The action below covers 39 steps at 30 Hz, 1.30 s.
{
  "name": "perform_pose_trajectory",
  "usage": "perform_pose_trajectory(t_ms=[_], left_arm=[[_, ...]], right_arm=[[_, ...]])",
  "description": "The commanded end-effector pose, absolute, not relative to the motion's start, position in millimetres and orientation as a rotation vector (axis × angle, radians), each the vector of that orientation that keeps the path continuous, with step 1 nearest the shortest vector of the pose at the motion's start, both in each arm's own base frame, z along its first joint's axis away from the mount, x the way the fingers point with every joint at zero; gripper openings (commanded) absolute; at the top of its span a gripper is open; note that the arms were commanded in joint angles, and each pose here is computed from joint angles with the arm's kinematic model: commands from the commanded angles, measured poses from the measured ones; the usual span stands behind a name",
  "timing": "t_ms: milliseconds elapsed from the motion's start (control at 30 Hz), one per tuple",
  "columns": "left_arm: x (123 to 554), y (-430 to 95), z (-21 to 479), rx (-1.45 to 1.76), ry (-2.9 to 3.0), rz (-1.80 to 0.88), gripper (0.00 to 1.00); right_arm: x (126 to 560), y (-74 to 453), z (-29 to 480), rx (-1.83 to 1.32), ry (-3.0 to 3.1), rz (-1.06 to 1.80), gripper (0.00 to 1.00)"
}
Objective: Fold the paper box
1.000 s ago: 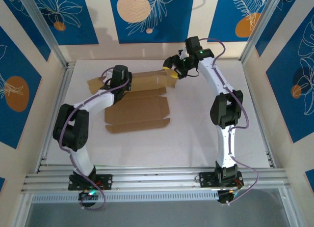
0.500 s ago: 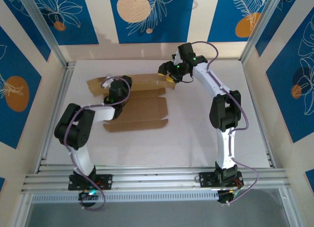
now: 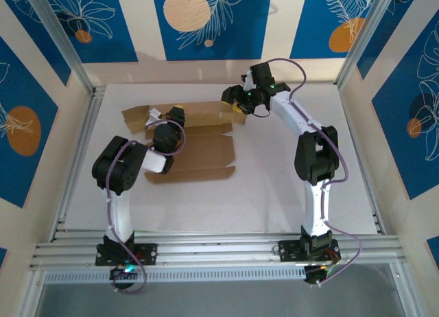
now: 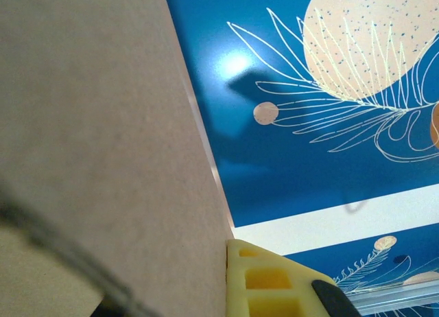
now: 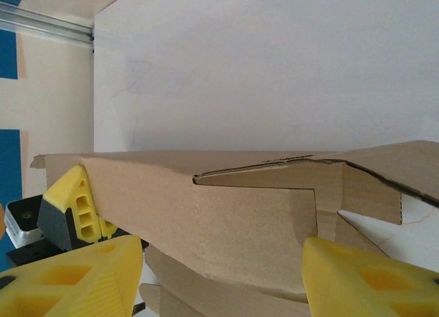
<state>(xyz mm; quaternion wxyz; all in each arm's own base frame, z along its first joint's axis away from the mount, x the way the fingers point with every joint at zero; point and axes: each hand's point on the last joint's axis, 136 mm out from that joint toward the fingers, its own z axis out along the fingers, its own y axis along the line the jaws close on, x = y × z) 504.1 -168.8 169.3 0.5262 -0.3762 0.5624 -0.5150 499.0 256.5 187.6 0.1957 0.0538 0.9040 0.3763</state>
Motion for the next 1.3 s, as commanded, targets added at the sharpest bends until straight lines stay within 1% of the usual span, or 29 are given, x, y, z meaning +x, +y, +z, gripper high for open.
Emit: perform_pose_trajectory(t_ms=[0,200,367,600,667,800,900,1100,1267], left_arm=[[501.3,-172.9,144.5,-0.913,1.420,-1.209,0.00],[502.3,-173.6,141.1,-0.930,1.407,-1.231,0.00],[501.6,-174.4,141.3,-0.931,1.418,-1.228,0.00],[502.0,-176.5,141.4,-0.945,1.435,-1.232,0.00],[501.6,-177.4,141.6,-0.945,1.438,-1.234,0.00],[501.3,-179.8,142.3,-0.943,1.442,-1.238,0.00],[500.9,-180.0,141.8,-0.947,1.444,-1.239,0.00],[499.5,-180.2,143.1,-0.949,1.451,-1.236,0.00],[498.6,-180.1,142.3,-0.953,1.451,-1.239,0.00]], right_arm=[[499.7,258.5,209.0,0.065,2.494,1.044,0.64],[500.3,270.1,199.8,0.025,2.505,1.159,0.66],[507.9,272.1,191.2,0.036,2.515,1.164,0.67],[501.9,296.4,183.4,-0.003,2.548,1.293,0.67],[498.7,302.3,184.4,-0.006,2.539,1.353,0.67],[495.1,316.0,187.3,0.038,2.489,1.567,0.66],[496.5,324.5,193.5,0.062,2.424,1.713,0.62],[498.3,329.6,191.3,0.119,2.345,1.889,0.50],[497.4,330.2,184.5,0.169,2.291,2.001,0.35]])
